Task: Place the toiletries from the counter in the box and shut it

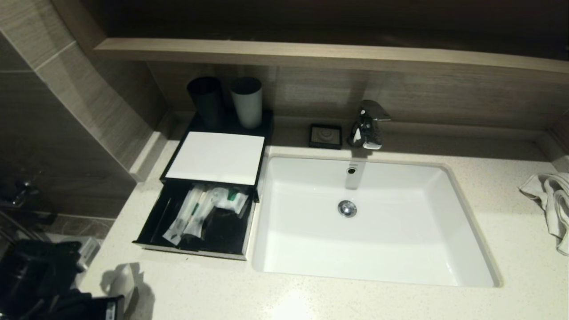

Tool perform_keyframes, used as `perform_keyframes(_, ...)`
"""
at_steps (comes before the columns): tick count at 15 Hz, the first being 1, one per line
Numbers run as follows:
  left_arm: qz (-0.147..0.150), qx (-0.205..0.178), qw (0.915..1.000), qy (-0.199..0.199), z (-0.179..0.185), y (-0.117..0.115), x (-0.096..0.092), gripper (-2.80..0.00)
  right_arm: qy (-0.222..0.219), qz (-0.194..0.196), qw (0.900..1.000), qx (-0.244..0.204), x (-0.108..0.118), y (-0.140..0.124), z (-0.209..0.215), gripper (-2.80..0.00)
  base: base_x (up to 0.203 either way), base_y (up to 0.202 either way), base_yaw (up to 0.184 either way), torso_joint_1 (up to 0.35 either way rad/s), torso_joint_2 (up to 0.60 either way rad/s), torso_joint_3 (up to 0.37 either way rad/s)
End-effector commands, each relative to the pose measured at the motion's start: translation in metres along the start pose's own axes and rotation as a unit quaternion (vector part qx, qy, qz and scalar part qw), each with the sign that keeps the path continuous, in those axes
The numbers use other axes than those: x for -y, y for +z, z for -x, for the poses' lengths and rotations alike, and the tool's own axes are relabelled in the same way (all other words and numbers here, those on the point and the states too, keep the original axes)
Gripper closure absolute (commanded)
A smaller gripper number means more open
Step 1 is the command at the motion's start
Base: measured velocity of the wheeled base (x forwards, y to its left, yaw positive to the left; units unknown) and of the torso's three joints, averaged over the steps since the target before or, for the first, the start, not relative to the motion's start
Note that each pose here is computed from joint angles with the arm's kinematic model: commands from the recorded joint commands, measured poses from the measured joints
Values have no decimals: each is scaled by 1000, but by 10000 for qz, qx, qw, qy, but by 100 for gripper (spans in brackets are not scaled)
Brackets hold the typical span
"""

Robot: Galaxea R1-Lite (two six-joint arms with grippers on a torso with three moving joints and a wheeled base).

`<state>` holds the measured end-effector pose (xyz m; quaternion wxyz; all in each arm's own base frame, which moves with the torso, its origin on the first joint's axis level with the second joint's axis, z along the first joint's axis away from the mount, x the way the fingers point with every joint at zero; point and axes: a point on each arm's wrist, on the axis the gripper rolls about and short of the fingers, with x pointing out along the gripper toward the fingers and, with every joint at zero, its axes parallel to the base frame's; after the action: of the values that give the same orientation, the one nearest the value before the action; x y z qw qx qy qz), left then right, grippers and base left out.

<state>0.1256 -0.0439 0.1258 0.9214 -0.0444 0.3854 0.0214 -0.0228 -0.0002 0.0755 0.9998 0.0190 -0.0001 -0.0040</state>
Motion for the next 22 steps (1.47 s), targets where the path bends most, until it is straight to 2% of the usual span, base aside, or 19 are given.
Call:
perform_keyframes(1, 115, 417, 9989, -155, 17, 7, -2, 0, 0, -2, 10000, -5, 0, 0, 0, 0, 0, 0, 0, 0, 0, 0)
perform_keyframes(3, 174, 692, 9971, -275, 25, 21, 1, 0, 0, -2, 10000, -6, 0, 0, 0, 0, 0, 0, 0, 0, 0, 0)
perform_keyframes(5, 147, 797, 9960, -364, 30, 34, 5, 0, 2, -2, 10000, -3, 0, 0, 0, 0, 0, 0, 0, 0, 0, 0)
perform_keyframes(8, 90, 841, 9953, -469, 25, 60, 19, 0, -5, -2, 10000, 0, 0, 0, 0, 0, 0, 0, 0, 0, 0, 0)
perform_keyframes(13, -87, 719, 9959, -541, -6, 103, 53, 0, -5, -2, 10000, 0, 0, 0, 0, 0, 0, 0, 0, 0, 0, 0)
perform_keyframes(20, -710, 501, 9903, -1082, -17, 100, 105, 0, 0, -2, 10000, -1, 0, 0, 0, 0, 0, 0, 0, 0, 0, 0)
perform_keyframes(22, -810, 410, 9897, -1109, -21, 97, 112, 0, -4, -2, 10000, -2, 0, 0, 0, 0, 0, 0, 0, 0, 0, 0)
